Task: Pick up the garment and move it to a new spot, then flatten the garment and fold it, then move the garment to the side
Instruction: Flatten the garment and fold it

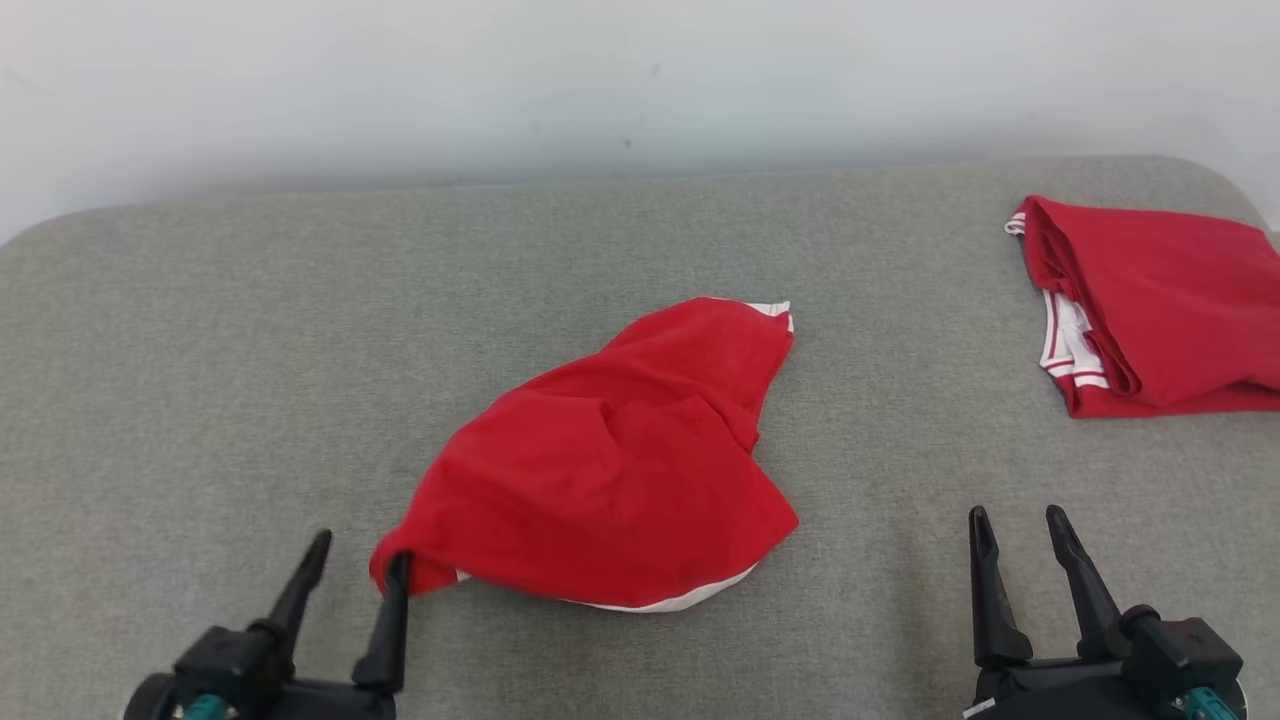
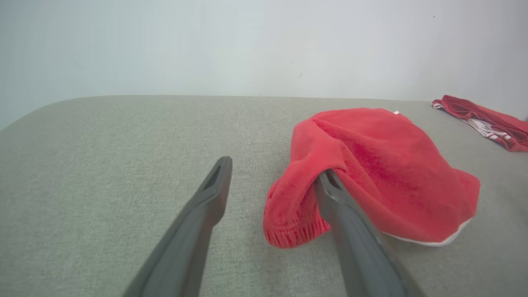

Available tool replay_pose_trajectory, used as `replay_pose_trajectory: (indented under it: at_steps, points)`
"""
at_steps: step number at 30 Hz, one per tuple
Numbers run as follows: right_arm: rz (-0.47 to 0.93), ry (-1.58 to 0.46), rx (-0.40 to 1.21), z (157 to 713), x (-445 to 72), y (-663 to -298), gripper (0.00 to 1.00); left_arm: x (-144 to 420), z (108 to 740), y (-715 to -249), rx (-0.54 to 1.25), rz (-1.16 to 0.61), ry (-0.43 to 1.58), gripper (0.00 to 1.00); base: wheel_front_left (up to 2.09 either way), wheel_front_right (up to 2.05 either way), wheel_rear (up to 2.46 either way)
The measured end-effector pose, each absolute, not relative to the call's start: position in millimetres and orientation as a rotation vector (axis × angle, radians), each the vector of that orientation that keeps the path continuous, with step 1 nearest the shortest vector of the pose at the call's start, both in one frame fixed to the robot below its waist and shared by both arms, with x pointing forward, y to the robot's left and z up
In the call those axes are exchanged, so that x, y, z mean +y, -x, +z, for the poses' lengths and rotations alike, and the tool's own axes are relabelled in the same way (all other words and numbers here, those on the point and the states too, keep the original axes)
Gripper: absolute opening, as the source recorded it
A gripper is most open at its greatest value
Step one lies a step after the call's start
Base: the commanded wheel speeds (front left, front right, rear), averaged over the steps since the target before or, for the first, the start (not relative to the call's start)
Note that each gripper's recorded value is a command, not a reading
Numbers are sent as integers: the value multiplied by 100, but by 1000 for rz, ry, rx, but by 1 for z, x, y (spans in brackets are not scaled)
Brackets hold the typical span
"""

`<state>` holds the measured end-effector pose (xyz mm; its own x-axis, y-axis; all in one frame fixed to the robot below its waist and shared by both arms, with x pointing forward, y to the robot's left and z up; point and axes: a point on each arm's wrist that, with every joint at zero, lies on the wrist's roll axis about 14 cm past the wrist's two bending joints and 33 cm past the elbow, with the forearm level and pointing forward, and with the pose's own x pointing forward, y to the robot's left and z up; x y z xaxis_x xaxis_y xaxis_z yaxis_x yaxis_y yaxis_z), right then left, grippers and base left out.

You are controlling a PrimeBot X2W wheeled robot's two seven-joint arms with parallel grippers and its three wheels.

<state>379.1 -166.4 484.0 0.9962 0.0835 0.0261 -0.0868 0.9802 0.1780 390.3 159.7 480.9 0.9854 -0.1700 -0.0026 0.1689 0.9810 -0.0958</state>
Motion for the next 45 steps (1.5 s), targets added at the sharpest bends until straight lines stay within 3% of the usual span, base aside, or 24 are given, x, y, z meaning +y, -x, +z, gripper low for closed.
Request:
replay_pose_trajectory:
  at_steps: [6,16,31,36,45]
  points:
    - [108,-178,-27,487,-160,-381,100,189,522,-389,-122,-78,111,100,0,0,0]
    - [118,-170,-43,493,-157,-379,100,224,538,-375,-183,64,114,100,0,0,0]
    - [135,-171,-27,489,-151,-370,100,222,526,-365,-155,63,125,100,0,0,0]
    - [195,-156,-6,484,-135,-369,100,222,524,-363,-148,66,120,100,0,0,0]
    - [357,-86,40,478,-93,-400,100,227,522,-360,-144,83,128,100,0,0,0]
